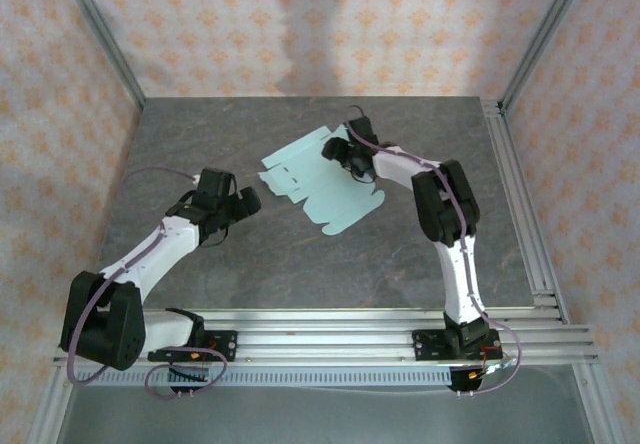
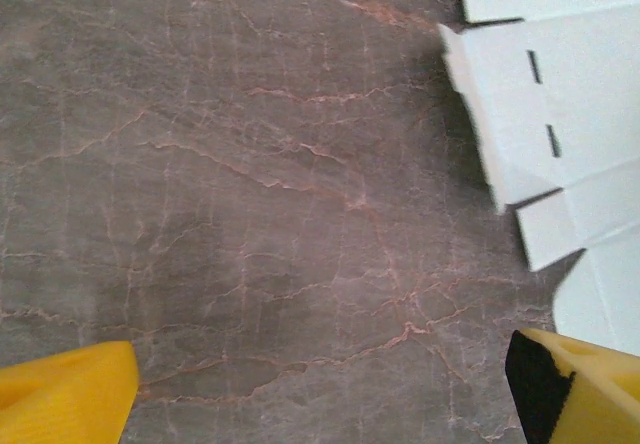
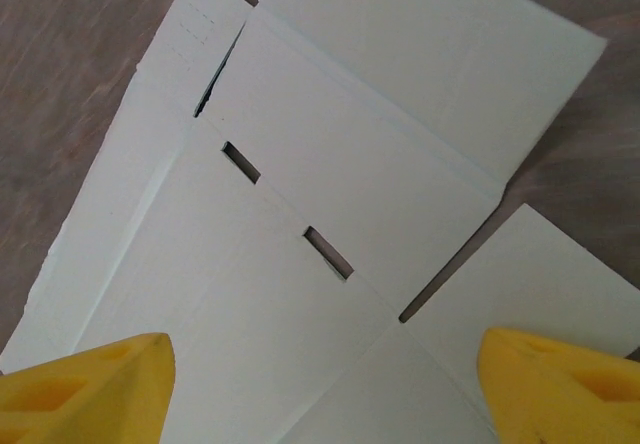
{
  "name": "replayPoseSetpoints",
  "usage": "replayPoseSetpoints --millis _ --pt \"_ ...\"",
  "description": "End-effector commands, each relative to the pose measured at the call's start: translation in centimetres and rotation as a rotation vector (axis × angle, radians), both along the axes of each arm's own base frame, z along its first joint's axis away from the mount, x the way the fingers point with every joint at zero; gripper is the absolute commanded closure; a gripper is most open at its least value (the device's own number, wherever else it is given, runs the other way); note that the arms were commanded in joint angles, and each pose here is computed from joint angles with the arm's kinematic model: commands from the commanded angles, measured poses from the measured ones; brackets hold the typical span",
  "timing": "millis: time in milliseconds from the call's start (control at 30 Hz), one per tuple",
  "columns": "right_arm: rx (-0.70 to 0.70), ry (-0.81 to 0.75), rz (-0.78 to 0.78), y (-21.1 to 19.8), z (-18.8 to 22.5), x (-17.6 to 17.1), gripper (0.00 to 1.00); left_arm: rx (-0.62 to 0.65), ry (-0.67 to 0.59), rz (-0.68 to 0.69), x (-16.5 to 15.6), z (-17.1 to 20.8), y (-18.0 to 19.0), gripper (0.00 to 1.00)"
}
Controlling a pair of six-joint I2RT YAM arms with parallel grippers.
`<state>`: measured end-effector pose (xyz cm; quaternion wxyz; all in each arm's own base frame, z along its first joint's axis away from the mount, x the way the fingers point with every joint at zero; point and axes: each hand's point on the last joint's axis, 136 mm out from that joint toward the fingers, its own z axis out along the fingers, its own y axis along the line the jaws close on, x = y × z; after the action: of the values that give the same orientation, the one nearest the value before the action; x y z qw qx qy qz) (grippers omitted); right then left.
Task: Fold the paper box
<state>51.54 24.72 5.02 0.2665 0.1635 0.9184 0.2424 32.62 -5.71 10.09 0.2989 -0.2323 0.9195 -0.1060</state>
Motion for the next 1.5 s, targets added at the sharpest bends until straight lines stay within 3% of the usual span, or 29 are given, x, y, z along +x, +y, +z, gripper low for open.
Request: replayPoseSetpoints --millis 0,167,333,467,633,867,1167,1467 --pt "-0.047 0.028 -0.075 -4.1 0.0 -1.5 0.21 -0.009 -0.053 -0.046 1.5 1.7 -1.1 0.04" --pt "-0.075 -0.025 -0.033 -7.1 1.9 -3.9 0.20 -0.010 -0.050 -0.082 2.1 1.8 -2.3 0.04" --pt "-0.195 -0.107 -0.053 -10.5 4.3 -6.9 0.12 -0.008 -0.058 -0.112 2.6 1.9 -3.3 0.03" --pt "-0.247 -0.084 -0.039 -12.0 3.6 -10.1 0.09 -0.001 -0.052 -0.133 2.8 1.8 -3.8 0.03" --pt "-0.211 -0.015 0.038 -11.4 1.9 -12.8 0.08 -0.006 -0.053 -0.143 3.0 1.5 -4.1 0.03" --pt "-0.187 0.067 0.120 -9.8 0.1 -15.6 0.09 -0.002 -0.057 -0.154 2.8 1.9 -4.2 0.02" --pt "-0.117 0.112 0.187 -5.0 -1.1 -18.5 0.08 0.007 -0.076 -0.120 2.7 2.2 -3.6 0.02" --pt "0.002 0.114 0.232 3.1 -2.5 -19.1 0.09 0.001 -0.100 0.007 2.1 3.4 -0.7 0.00"
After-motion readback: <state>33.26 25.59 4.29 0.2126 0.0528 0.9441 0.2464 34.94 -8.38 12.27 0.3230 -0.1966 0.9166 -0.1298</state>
